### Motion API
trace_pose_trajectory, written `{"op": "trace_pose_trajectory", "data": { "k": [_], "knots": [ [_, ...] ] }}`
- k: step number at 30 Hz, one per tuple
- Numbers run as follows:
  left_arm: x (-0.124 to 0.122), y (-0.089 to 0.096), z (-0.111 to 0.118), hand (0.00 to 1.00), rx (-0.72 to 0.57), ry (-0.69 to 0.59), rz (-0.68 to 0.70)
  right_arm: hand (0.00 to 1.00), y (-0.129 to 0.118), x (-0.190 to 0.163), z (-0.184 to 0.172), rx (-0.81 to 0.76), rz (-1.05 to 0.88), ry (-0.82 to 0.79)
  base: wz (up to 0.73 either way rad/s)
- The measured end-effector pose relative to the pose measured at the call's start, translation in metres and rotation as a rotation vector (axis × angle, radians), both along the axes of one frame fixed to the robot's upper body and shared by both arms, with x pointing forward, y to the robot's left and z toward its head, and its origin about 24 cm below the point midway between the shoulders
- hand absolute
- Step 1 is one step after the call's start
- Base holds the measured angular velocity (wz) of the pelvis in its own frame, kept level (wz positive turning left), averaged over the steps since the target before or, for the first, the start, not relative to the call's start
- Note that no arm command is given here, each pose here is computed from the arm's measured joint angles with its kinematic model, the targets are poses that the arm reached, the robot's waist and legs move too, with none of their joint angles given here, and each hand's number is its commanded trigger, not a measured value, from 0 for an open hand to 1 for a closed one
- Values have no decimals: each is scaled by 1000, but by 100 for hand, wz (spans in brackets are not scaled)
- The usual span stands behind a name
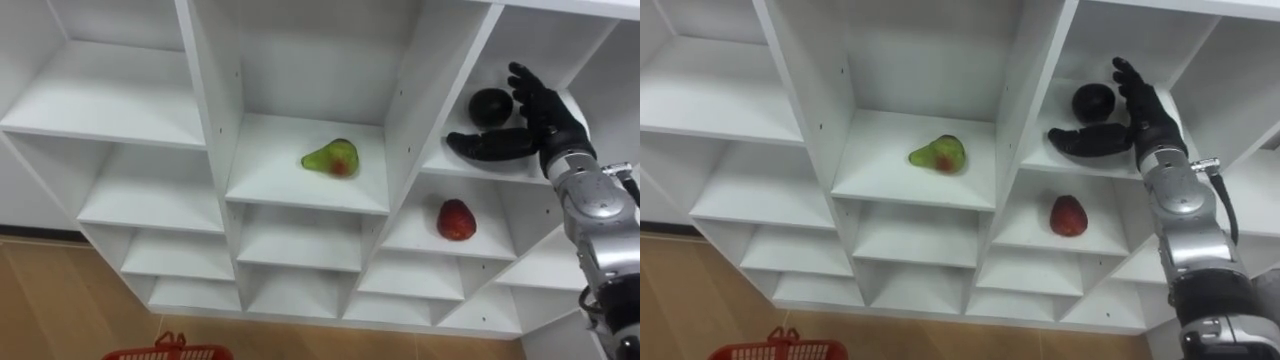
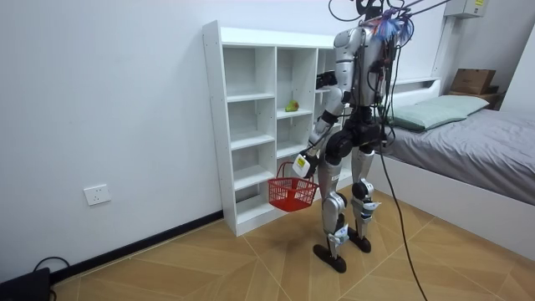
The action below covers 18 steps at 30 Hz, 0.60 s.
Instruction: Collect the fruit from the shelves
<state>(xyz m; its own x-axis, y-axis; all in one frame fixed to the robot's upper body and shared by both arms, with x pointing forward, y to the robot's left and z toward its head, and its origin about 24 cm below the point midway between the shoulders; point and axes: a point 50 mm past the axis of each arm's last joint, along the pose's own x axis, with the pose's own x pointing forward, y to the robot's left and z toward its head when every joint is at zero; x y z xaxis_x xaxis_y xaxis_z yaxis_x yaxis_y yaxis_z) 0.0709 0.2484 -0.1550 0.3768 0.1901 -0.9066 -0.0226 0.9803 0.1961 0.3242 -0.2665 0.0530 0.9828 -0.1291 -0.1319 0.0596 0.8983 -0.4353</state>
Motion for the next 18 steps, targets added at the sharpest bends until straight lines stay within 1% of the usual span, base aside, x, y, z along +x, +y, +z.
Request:
{"op": "trace_pose_trajectory", "data": {
  "k": [7, 18],
  "knots": [
    [3, 2, 1, 100, 11, 4, -45, 100, -6, 4, 10, -88, 3, -11, 0],
    [13, 0, 3, 100, 11, -16, -69, 100, -6, 6, 11, -99, 15, 1, 0]
  ]
}}
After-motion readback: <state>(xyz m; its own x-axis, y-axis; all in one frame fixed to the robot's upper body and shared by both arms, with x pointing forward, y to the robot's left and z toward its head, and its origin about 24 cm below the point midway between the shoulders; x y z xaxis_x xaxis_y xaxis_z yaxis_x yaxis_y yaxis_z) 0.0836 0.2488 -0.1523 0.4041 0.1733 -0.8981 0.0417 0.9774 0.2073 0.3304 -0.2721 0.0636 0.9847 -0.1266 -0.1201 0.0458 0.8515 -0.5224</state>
